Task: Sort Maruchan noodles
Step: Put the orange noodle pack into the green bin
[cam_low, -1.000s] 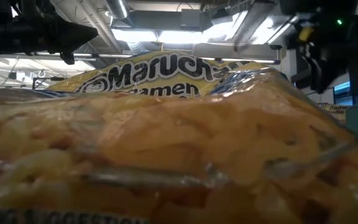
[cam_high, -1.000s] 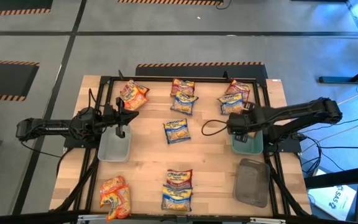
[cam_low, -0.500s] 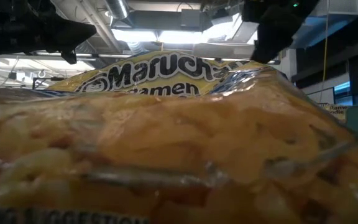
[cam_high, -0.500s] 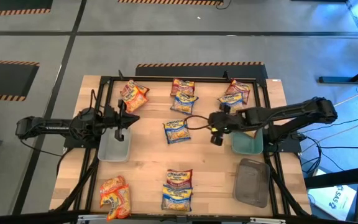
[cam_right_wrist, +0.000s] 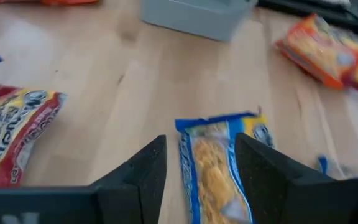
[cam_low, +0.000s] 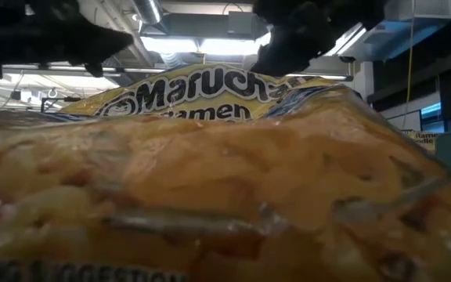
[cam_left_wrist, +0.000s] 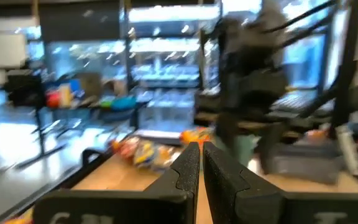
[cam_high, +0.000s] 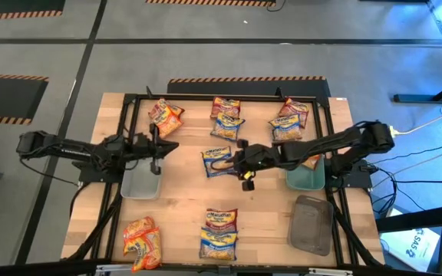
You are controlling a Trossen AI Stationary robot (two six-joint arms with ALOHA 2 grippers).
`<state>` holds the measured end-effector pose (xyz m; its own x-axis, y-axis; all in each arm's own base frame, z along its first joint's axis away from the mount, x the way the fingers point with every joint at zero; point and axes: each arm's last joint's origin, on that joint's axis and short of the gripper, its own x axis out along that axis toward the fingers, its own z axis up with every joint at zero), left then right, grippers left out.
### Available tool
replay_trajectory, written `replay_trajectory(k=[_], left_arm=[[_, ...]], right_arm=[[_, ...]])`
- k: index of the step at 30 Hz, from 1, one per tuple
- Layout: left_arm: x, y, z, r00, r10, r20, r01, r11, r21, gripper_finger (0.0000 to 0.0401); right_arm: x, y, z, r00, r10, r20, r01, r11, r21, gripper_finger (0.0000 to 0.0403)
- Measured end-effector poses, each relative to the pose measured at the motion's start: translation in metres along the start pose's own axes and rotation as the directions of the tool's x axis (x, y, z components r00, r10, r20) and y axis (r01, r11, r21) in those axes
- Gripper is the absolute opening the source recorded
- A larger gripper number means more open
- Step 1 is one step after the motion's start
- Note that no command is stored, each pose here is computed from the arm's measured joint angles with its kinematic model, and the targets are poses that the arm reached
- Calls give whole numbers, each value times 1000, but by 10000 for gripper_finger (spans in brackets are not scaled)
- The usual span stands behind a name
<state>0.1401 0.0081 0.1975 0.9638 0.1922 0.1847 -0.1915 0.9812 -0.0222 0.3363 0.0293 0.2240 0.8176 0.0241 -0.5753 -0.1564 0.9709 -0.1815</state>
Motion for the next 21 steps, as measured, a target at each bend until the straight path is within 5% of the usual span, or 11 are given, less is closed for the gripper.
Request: replay_trajectory(k=[6, 13, 16, 21], left_arm=[[36, -4, 19, 988, 68, -142, -58, 995, 75, 16], [70, 2, 40, 930, 196, -310, -152, 975, 160, 16], [80, 12, 53, 872, 339, -352, -283, 938, 203, 16], [90, 34, 73, 746, 421, -516, -346, 907, 240, 53]], right_arm=[[4, 2, 0, 996, 60, 68, -52, 992, -116, 174], [9, 11, -33, 981, 145, 125, -120, 975, -187, 174], [9, 10, -43, 972, 161, 173, -127, 974, -190, 174], [9, -1, -56, 957, 222, 188, -193, 968, -158, 174]])
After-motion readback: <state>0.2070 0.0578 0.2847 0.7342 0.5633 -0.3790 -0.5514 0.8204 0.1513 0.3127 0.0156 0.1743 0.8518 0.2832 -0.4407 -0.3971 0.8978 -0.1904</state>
